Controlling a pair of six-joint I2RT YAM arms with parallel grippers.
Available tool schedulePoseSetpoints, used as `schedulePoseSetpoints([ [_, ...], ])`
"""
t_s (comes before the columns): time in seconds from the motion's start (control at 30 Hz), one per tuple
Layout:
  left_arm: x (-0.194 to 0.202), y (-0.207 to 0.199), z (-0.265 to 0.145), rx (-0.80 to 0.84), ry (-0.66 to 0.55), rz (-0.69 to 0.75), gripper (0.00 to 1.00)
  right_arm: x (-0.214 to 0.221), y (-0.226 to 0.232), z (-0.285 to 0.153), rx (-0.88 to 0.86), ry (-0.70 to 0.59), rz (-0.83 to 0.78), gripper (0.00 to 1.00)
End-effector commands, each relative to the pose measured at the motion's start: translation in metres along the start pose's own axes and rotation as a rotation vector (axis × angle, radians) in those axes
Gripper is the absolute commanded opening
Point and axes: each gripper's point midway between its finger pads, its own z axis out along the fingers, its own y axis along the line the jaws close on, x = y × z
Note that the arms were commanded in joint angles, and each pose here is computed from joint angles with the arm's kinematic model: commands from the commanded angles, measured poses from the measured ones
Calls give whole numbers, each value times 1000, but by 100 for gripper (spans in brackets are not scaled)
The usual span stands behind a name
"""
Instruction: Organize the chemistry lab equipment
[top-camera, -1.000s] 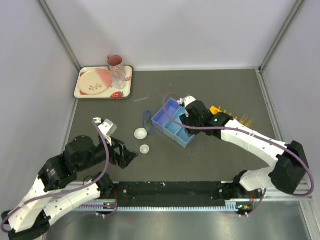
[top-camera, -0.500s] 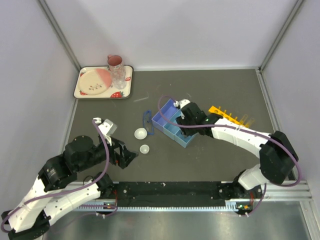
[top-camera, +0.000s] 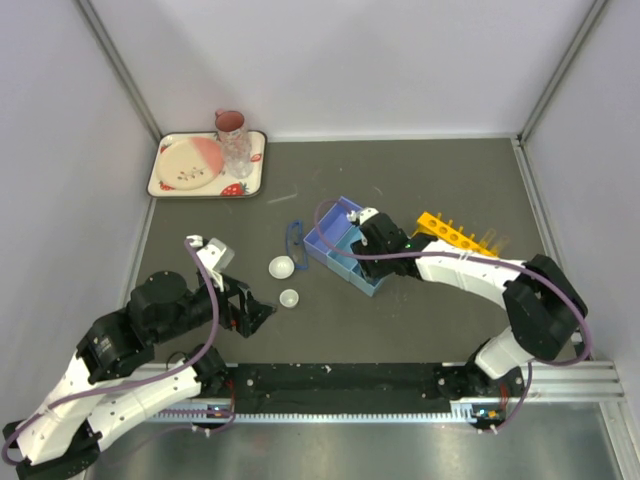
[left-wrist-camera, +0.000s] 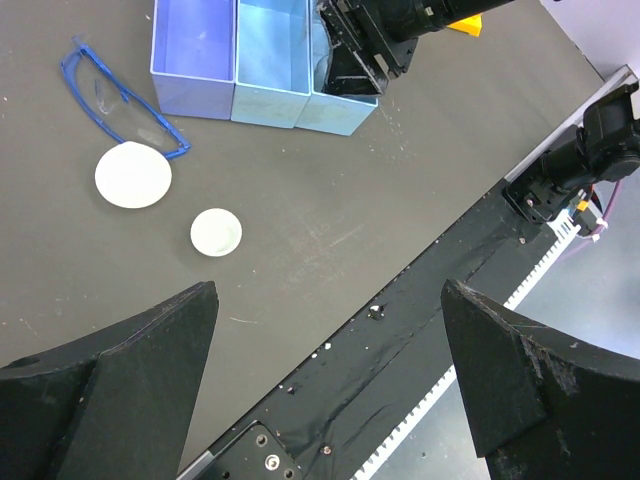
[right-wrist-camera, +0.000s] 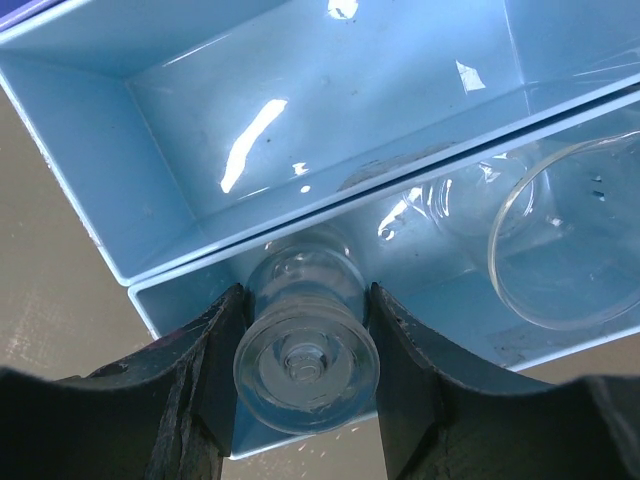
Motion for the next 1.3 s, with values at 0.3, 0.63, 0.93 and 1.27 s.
schedulePoseSetpoints([
  [0.3, -3, -1, 4, 6, -14, 5, 99, -45, -8, -32, 35, -94, -4, 56],
  [0.63, -5, -3, 7, 17, -20, 9, 99, -102, 19, -108, -2, -203, -74, 64],
  [0.93, -5, -3, 8, 21, -31, 1, 99, -100, 155, -121, -387, -168, -91, 62],
  [1.27, -8, -4, -3, 28, -53, -2, 99, -56, 217, -40, -403, 5, -110, 58],
])
